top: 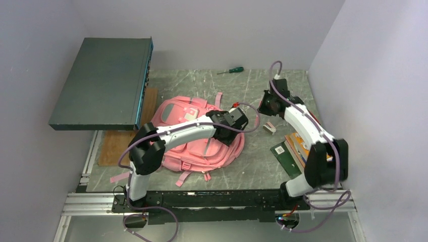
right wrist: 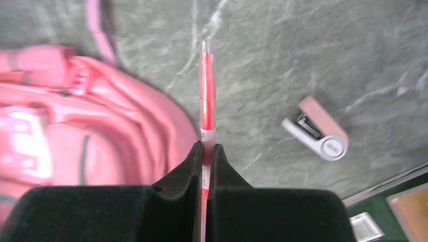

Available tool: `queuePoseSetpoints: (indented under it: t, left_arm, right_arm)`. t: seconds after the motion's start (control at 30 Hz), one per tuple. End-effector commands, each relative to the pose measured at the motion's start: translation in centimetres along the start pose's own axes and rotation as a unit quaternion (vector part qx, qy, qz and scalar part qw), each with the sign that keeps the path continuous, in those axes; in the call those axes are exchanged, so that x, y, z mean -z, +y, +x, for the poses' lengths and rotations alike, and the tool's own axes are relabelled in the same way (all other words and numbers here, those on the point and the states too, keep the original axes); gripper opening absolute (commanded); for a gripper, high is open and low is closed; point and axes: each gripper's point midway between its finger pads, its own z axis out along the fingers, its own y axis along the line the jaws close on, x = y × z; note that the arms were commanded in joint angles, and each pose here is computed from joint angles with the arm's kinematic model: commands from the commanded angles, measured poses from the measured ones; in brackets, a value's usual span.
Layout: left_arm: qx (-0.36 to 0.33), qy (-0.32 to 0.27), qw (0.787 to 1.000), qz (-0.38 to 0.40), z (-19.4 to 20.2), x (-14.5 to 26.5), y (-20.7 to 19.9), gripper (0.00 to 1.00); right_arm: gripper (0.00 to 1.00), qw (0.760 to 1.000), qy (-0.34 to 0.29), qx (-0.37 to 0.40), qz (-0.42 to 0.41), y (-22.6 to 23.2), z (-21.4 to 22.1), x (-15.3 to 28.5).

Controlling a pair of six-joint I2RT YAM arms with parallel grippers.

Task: Pack the student bag
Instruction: Pick up the stationery from the center of the board.

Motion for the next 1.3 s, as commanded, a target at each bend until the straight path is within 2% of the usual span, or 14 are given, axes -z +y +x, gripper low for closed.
queuePoseSetpoints:
  t: [0.0,0.1,0.17,0.27,0.4,0.5,0.57,0.63,0.7,0.83,0.93,1.1,1.27]
  left_arm:
    - [-0.064,0.0,0.995,-0.076,-0.2,0.4,1.2,0.79]
    - [-0.084,0.002,0.992,-0.097,0.0,0.4,1.4,0.84]
    - [-0.09,0.002,0.99,-0.108,0.1,0.3,1.8,0.81]
    - [-0.085,-0.008,0.988,-0.131,-0.3,1.2,2.8,0.57]
    - [-0.069,-0.042,0.99,-0.116,-1.0,3.1,3.4,0.43]
    - [-0.051,-0.058,0.993,-0.086,-1.2,4.6,3.3,0.28]
    - [-0.039,-0.072,0.995,-0.062,-1.4,5.5,2.9,0.24]
    - [-0.029,-0.084,0.995,-0.044,-1.7,6.3,2.8,0.15]
    - [-0.02,-0.087,0.995,-0.044,-1.8,6.7,3.3,0.02]
    - [-0.017,-0.081,0.995,-0.06,-1.4,6.8,4.4,0.0]
    - [-0.022,-0.089,0.995,-0.032,-1.6,7.1,3.8,0.0]
    - [0.017,-0.072,0.991,0.109,-1.3,6.9,1.1,0.0]
    - [0.079,-0.044,0.976,0.198,-0.8,5.8,0.8,0.0]
  right_arm:
    - [0.0,0.992,0.0,-0.11,-0.064,1.8,1.8,2.6]
    - [0.0,0.983,-0.001,-0.134,-0.128,3.0,3.5,4.1]
    - [0.0,0.976,0.002,-0.151,-0.154,3.5,4.6,5.1]
    - [0.0,0.969,0.032,-0.172,-0.175,3.7,6.9,5.5]
    - [0.0,0.955,0.07,-0.184,-0.222,4.9,9.2,6.0]
    - [0.0,0.943,0.093,-0.184,-0.261,6.6,10.4,6.4]
    - [0.0,0.942,0.102,-0.17,-0.271,7.8,11.1,6.6]
    - [0.0,0.943,0.104,-0.154,-0.277,9.0,11.4,6.9]
    - [0.0,0.944,0.107,-0.138,-0.281,9.8,11.6,7.1]
    - [0.0,0.944,0.113,-0.118,-0.288,10.9,11.8,7.4]
    - [0.0,0.941,0.115,-0.112,-0.3,11.4,11.8,7.7]
    - [0.0,0.939,0.114,-0.094,-0.311,11.7,12.5,7.5]
    - [0.0,0.942,0.129,-0.078,-0.301,11.0,14.1,6.7]
